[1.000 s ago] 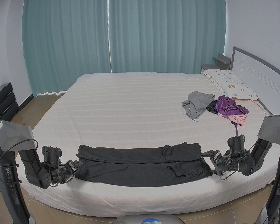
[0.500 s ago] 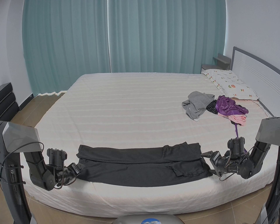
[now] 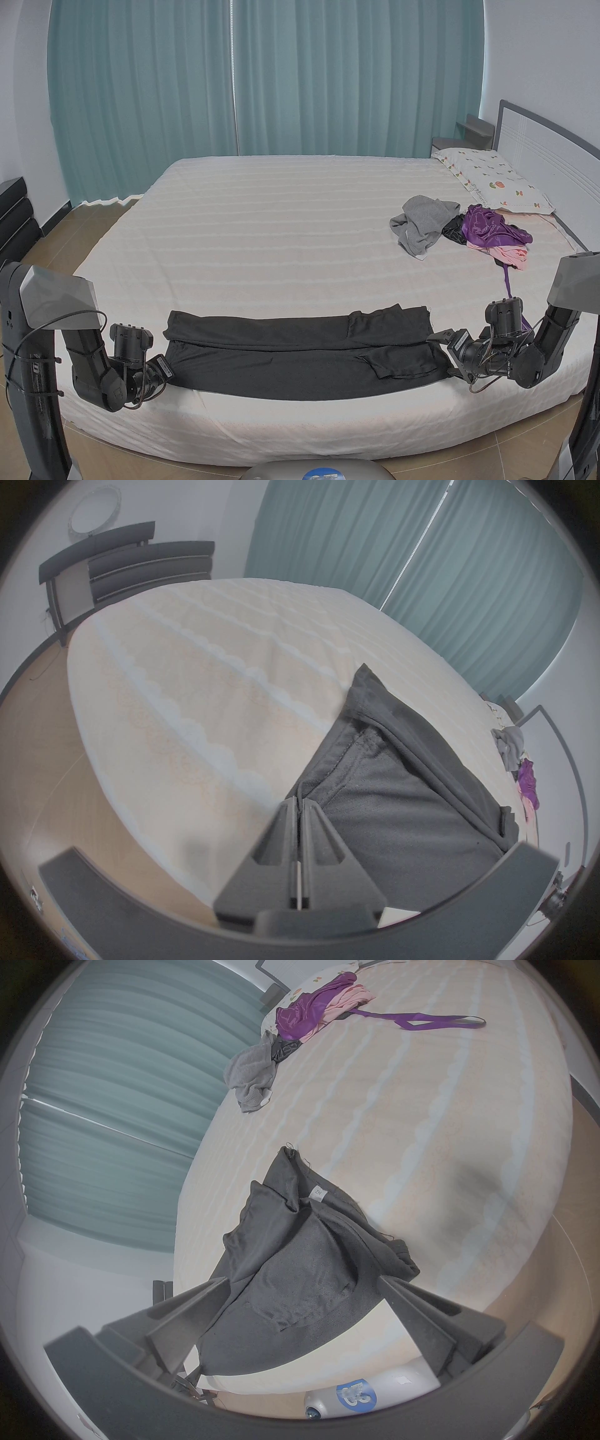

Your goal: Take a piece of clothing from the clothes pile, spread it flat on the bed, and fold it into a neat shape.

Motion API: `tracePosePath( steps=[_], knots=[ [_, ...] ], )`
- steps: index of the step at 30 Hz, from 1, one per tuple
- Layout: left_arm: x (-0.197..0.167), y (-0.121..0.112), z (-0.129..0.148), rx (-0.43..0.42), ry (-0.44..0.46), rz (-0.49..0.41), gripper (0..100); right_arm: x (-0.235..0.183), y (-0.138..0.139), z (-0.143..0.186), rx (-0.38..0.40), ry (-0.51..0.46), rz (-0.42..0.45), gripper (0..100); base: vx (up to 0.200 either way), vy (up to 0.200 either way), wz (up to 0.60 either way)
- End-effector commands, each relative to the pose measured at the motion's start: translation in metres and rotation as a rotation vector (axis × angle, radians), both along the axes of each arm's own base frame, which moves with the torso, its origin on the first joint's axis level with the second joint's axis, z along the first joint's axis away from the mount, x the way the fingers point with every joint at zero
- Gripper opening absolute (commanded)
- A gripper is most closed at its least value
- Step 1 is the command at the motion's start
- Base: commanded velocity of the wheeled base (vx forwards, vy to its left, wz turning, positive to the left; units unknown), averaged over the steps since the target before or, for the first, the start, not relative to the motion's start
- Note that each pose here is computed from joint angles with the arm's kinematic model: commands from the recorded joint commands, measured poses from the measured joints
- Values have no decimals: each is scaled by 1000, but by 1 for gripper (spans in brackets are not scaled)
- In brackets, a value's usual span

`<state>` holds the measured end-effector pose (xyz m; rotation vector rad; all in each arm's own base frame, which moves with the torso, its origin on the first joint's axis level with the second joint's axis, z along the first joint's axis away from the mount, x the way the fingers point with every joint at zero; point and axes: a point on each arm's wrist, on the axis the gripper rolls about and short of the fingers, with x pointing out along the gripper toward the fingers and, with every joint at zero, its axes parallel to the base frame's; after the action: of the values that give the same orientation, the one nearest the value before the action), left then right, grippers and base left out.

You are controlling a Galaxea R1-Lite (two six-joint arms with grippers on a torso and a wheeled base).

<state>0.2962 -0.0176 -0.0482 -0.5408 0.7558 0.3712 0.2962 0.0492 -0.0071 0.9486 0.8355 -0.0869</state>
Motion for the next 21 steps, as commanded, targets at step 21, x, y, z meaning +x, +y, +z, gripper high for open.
tracePosePath(
  steps=[21],
  knots=[
    [-4, 5, -2, 12, 16, 35, 0, 0, 0, -5, -7, 15, -2, 100, 0, 0, 0]
  ],
)
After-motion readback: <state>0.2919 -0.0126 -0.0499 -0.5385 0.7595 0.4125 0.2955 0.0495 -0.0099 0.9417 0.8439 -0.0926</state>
